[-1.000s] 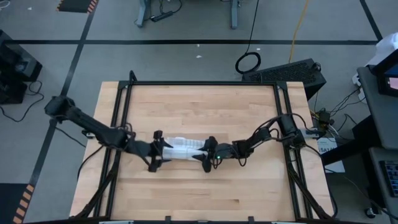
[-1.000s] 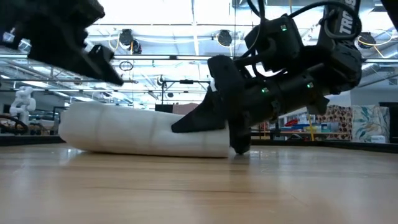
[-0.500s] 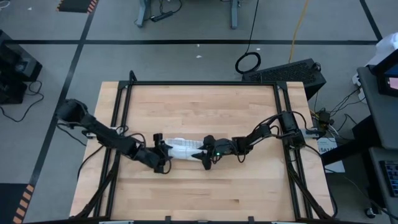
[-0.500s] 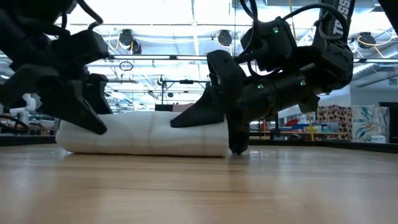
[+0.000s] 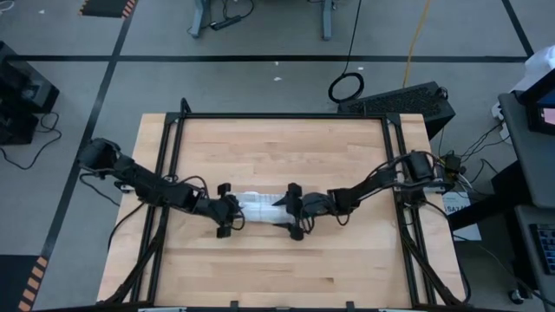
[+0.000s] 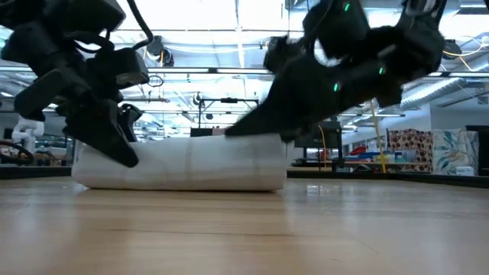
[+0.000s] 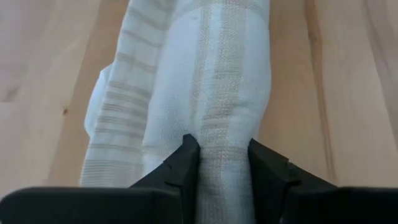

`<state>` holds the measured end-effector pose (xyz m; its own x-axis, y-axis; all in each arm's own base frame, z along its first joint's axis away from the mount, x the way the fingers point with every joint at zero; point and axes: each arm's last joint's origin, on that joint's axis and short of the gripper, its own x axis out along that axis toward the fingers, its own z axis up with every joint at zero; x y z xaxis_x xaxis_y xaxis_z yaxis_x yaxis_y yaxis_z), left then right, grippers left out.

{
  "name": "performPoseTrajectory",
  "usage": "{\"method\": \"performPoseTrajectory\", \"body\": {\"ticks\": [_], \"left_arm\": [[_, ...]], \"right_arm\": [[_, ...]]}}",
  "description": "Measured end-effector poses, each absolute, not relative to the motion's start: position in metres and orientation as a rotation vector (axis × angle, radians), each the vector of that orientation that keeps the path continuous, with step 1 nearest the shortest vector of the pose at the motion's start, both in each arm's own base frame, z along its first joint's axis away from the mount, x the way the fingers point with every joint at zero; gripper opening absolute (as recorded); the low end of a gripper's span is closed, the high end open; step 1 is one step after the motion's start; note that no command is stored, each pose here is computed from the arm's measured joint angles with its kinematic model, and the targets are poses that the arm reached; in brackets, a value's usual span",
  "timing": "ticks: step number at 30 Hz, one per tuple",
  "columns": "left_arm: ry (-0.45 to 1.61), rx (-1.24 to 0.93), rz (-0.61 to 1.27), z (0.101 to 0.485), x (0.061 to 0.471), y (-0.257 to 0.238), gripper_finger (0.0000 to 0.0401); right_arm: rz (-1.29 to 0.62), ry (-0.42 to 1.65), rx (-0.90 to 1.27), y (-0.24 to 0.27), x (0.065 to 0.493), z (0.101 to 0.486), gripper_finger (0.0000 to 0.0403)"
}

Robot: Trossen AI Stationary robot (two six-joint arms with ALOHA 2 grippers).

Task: Roll towel
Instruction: Roll the white towel

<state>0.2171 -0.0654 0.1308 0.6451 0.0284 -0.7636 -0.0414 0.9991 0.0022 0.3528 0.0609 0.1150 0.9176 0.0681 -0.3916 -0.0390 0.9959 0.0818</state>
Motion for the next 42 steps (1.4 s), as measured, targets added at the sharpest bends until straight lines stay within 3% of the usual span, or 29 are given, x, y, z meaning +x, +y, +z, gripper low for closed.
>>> {"method": "performPoseTrajectory", "body": {"ticks": [3,6,17,31,42], "left_arm": [[0.886,-0.059,0.013,0.13,0.219,-0.06,0.011],[0.897,-0.116,-0.024,0.131,0.221,-0.053,0.011],[0.9,-0.301,-0.149,0.132,0.228,-0.029,0.0109],[0.879,-0.288,-0.184,0.134,0.229,-0.022,0.0112],[0.887,-0.245,-0.041,0.178,0.212,-0.007,0.0221]], "right_arm": [[0.086,0.374,0.014,0.071,0.349,0.13,0.0359],[0.086,0.364,-0.032,0.084,0.345,0.136,0.0368],[0.019,0.292,-0.273,0.125,0.34,0.108,0.0334],[-0.165,0.353,-0.044,0.092,0.351,0.074,0.0329],[-0.219,0.343,0.198,0.074,0.355,0.073,0.0329]]}}
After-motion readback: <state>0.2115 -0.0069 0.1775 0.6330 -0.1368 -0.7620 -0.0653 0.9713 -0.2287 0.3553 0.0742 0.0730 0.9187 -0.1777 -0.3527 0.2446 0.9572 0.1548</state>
